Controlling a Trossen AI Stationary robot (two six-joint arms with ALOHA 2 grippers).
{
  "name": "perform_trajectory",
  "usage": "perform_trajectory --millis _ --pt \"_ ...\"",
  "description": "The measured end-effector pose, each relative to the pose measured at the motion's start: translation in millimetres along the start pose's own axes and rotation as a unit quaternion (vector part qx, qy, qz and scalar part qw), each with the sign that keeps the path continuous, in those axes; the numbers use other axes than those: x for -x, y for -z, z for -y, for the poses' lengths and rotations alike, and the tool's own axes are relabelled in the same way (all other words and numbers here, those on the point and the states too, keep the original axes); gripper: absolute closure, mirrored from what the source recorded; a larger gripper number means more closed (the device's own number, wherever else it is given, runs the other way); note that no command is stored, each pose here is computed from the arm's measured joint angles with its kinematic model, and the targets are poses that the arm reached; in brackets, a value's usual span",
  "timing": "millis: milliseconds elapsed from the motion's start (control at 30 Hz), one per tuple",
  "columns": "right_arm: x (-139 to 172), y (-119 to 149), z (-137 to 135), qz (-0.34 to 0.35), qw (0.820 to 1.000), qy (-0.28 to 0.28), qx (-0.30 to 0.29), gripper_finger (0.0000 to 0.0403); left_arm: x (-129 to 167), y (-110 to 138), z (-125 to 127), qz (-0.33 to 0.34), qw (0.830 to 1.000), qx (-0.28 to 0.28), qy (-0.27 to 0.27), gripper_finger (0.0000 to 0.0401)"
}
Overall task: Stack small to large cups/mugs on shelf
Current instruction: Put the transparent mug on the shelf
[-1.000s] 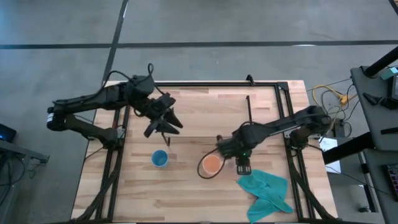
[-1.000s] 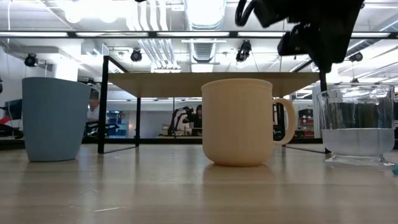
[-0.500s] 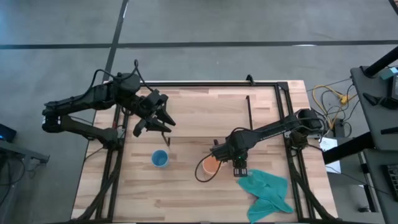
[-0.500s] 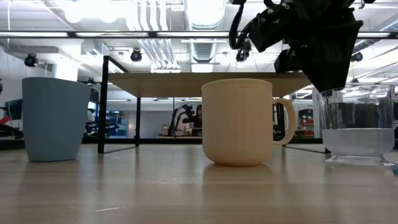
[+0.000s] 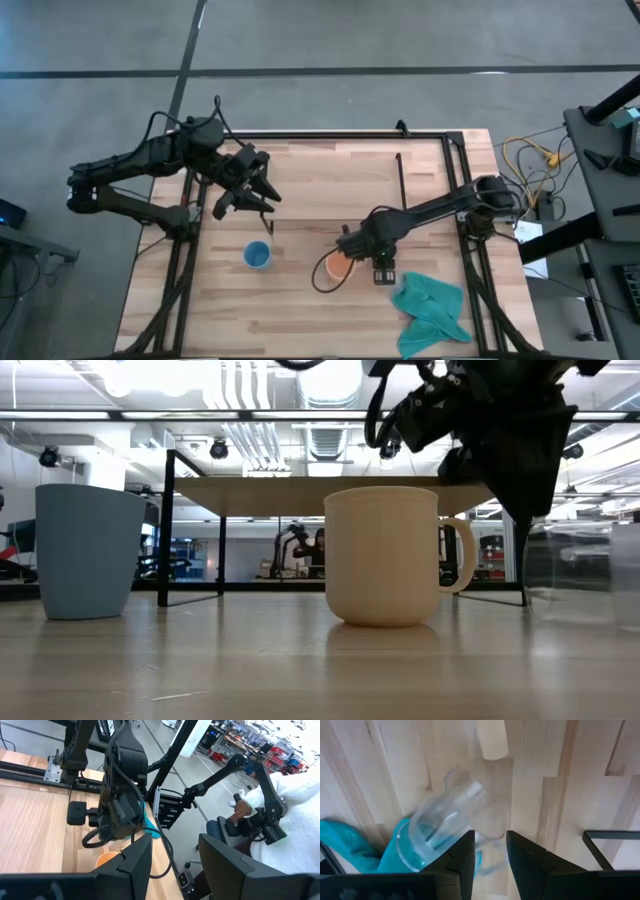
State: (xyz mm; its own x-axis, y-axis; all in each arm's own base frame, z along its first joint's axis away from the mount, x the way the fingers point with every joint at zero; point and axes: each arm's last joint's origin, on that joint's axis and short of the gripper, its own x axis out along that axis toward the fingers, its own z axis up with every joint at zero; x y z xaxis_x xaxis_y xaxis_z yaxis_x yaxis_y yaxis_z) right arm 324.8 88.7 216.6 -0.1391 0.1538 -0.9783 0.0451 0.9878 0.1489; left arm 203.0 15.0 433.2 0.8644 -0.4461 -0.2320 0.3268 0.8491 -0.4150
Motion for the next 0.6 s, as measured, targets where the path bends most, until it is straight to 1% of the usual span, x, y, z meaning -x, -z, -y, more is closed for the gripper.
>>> perform_trajectory --millis 367,500,600 --pt "22.4 10.8 -1.7 0.031 0.999 -0.013 0.007 0.0292 -0.4 0.0 -0.4 0.000 1.000 0.001 -0.002 0.0253" --pt "23.2 12.7 -2.9 0.022 0.998 -0.035 0.042 0.0292 -0.7 -0.1 -0.8 0.001 1.000 0.002 -0.006 0.0253" --pt "23.1 12.9 -3.4 0.022 0.997 -0.035 0.063 0.0291 -1.1 -0.1 -1.2 0.001 1.000 0.003 -0.008 0.0253"
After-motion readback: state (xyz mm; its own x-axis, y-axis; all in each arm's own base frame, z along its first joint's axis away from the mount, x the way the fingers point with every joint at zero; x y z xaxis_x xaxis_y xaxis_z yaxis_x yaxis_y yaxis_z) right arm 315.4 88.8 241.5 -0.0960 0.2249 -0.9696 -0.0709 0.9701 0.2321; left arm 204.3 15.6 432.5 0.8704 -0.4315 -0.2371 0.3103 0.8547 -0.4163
